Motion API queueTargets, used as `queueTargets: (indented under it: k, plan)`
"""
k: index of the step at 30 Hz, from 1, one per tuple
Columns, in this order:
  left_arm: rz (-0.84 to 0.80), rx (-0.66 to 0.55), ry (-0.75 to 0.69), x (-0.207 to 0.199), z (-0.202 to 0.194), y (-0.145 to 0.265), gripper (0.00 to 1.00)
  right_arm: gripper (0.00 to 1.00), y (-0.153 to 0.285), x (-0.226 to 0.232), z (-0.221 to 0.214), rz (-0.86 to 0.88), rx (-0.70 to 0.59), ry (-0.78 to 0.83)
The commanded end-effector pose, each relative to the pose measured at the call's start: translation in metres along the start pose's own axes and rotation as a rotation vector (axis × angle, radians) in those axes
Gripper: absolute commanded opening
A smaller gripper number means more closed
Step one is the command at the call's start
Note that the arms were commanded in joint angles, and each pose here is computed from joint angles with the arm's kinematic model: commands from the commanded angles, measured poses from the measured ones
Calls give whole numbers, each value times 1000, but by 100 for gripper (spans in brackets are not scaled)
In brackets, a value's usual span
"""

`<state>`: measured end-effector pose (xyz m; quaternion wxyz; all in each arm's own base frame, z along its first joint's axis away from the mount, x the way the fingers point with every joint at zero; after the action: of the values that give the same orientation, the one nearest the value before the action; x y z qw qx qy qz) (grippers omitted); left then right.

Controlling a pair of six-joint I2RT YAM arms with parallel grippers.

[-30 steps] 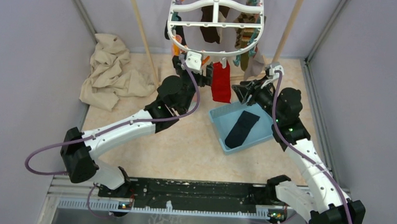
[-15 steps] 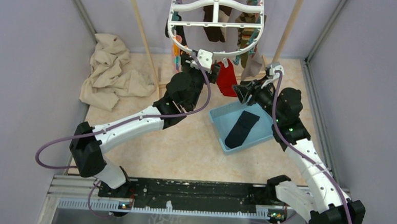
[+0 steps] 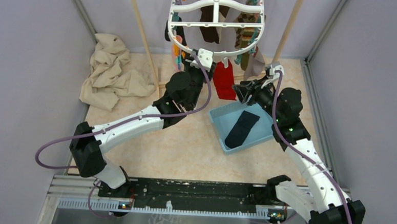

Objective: Clip the socks to the hanger
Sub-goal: Open the clamp at the hanger.

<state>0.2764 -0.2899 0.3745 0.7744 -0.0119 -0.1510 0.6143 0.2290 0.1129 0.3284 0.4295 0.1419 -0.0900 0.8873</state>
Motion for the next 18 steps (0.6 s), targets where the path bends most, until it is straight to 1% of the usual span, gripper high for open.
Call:
queueTargets:
  k: [1, 3, 4, 6, 9, 18]
  plan:
    - [34, -53, 30, 8, 20, -2, 54, 45, 3, 3, 11, 19, -57, 30]
    - [34, -55, 32, 8, 22, -3, 39, 45, 3, 2, 10, 16, -56, 29]
    - [32, -57, 39, 8, 24, -2, 34, 45, 2, 2, 10, 15, -55, 28]
    - [20, -54, 48, 8, 25, -2, 20, 45, 2, 2, 9, 15, -54, 27]
    - [-40, -43, 85, 4, 30, -1, 0, 45, 3, 2, 10, 17, -56, 28]
    - [-312, -6, 321, -6, 51, 17, 0, 45, 5, 6, 14, 33, -63, 28]
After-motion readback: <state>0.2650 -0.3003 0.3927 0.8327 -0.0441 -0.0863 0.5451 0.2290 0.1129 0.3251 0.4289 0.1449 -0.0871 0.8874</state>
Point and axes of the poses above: each gripper's point midway between its finger pads, its own y axis back along the fingers, its own x axis along the line the jaws close on, z = x × y, the point moved 10 cm from there along y, back along the fingers, and after that the axes turned 5 degrees about -y, right-handed, at the moved point
